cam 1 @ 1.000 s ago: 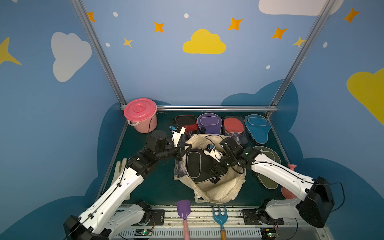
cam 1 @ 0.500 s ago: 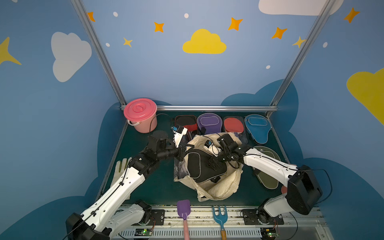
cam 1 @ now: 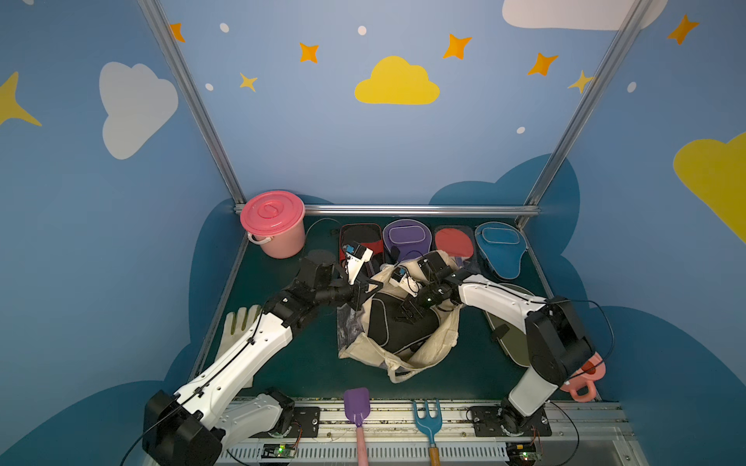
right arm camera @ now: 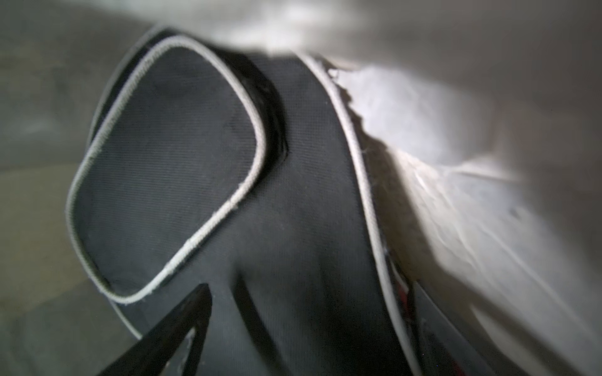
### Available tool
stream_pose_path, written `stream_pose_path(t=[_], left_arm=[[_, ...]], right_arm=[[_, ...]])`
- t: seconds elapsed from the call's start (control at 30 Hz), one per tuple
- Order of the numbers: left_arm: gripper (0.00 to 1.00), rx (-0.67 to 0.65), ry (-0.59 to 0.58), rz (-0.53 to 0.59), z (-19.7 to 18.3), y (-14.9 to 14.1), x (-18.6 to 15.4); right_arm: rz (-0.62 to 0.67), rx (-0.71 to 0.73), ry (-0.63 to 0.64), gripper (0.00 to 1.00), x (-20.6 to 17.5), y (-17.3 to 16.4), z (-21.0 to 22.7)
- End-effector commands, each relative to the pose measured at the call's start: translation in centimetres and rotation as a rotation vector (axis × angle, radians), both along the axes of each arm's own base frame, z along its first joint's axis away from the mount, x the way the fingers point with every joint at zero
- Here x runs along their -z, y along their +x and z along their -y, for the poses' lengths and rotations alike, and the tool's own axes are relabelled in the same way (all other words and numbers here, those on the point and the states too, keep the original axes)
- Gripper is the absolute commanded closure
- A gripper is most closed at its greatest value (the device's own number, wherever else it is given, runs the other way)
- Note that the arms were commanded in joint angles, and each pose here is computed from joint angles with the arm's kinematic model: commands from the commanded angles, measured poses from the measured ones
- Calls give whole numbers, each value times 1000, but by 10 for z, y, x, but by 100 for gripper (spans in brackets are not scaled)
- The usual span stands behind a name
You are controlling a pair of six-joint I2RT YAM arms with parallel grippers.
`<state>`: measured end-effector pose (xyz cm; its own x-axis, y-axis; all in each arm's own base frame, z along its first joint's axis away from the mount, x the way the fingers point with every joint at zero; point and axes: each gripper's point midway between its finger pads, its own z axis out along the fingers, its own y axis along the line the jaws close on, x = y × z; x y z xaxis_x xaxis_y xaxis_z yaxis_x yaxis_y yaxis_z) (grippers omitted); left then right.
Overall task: Remove the ping pong set from the canvas bag
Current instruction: Adjust the canvas bag at the center of the board, then pick up the ping pong set from the canvas bag.
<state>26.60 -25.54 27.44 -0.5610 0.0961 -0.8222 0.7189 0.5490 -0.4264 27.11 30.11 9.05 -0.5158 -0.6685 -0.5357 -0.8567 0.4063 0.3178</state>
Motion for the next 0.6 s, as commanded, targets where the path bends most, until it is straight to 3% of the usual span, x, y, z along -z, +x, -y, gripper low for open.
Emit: stream_pose_path(t=[0.0, 0.13, 0.2, 0.23, 0.37, 0.4, 0.57], left_arm=[[97, 75, -59, 88, 6, -7, -29], [97, 69, -56, 91, 5, -5, -29], [97, 59, -51, 94, 2, -3, -29], [97, 58, -52, 93, 1, -3, -29], [97, 35, -53, 104, -7, -2, -31], [97, 30, -52, 107, -8, -2, -32], [97, -22, -39, 133, -21, 0, -37]], right_arm=[[-162, -43, 32, 8, 15, -11, 5], [-252, -55, 1, 11, 24, -14, 4], [-293, -58, -10, 20, 27, -18, 4], [-313, -55, -17, 30, 28, -19, 5], [-362, -34, -50, 90, 35, -28, 13], [-363, -30, -53, 98, 35, -30, 14], [-319, 11, -46, 100, 18, -35, 21]])
